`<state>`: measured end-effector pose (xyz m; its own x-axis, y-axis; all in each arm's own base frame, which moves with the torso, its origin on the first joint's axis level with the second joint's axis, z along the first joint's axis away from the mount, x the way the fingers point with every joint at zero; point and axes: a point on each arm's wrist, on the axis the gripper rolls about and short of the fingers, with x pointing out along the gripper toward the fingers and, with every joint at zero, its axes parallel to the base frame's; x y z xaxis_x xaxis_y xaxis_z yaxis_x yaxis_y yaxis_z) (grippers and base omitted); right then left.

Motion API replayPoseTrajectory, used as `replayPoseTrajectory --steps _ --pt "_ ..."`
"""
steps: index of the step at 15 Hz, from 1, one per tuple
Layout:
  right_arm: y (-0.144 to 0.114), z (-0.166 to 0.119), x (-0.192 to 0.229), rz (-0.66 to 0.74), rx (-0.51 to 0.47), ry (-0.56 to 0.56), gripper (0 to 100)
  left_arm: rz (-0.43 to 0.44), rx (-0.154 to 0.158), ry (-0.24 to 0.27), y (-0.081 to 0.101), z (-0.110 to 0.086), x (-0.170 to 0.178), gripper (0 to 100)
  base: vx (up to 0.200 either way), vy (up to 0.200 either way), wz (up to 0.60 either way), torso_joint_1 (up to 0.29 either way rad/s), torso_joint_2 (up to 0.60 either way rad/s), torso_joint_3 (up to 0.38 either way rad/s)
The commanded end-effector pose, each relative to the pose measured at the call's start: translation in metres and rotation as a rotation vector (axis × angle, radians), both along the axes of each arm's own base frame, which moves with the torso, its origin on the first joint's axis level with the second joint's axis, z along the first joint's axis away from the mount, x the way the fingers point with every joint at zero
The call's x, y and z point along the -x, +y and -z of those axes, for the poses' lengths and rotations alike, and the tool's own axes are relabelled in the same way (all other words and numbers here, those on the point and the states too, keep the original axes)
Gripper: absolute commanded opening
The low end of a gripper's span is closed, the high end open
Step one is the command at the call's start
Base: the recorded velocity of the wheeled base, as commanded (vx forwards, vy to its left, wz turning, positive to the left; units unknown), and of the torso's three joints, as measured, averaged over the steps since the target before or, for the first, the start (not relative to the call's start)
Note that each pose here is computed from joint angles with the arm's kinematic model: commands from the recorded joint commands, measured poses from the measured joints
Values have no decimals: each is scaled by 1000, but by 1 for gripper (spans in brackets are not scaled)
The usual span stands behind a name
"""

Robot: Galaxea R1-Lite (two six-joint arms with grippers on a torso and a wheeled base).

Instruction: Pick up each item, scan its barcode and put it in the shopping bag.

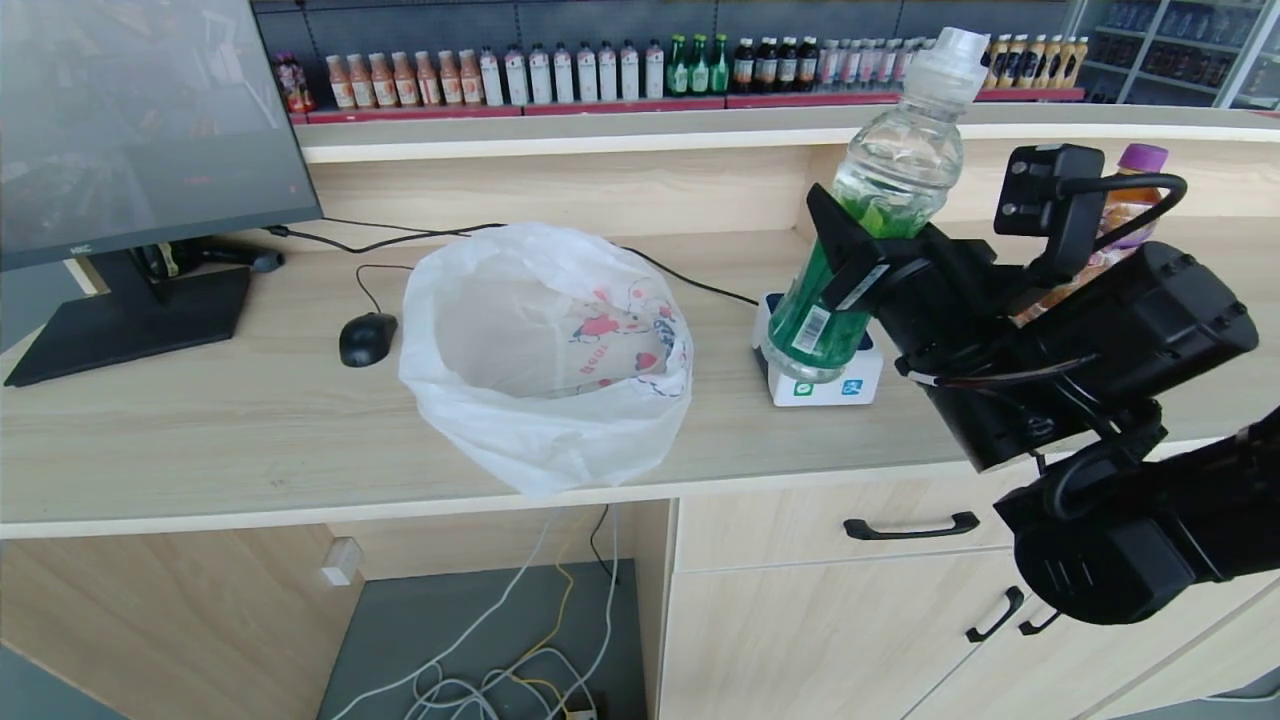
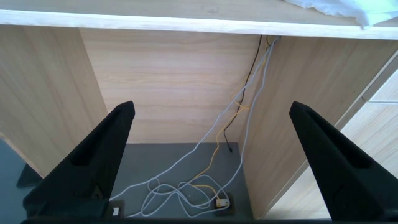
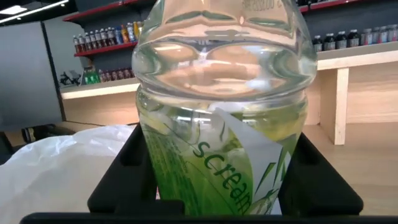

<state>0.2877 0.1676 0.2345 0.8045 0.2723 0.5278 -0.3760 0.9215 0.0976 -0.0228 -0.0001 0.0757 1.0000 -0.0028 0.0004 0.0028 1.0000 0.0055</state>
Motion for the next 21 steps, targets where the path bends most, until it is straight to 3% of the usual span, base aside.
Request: replayPoseTrajectory --steps 1,7,21 --pt "-4 -2 6 -2 -2 3 0 0 -2 -1 0 0 0 100 0 0 0 0 0 0" --pt "-6 -7 8 -12 -28 -9 0 0 2 0 0 0 0 100 0 0 0 0 0 0" --pt "-6 -16 5 -6 -47 -43 0 0 2 0 0 0 0 100 0 200 0 4 4 2"
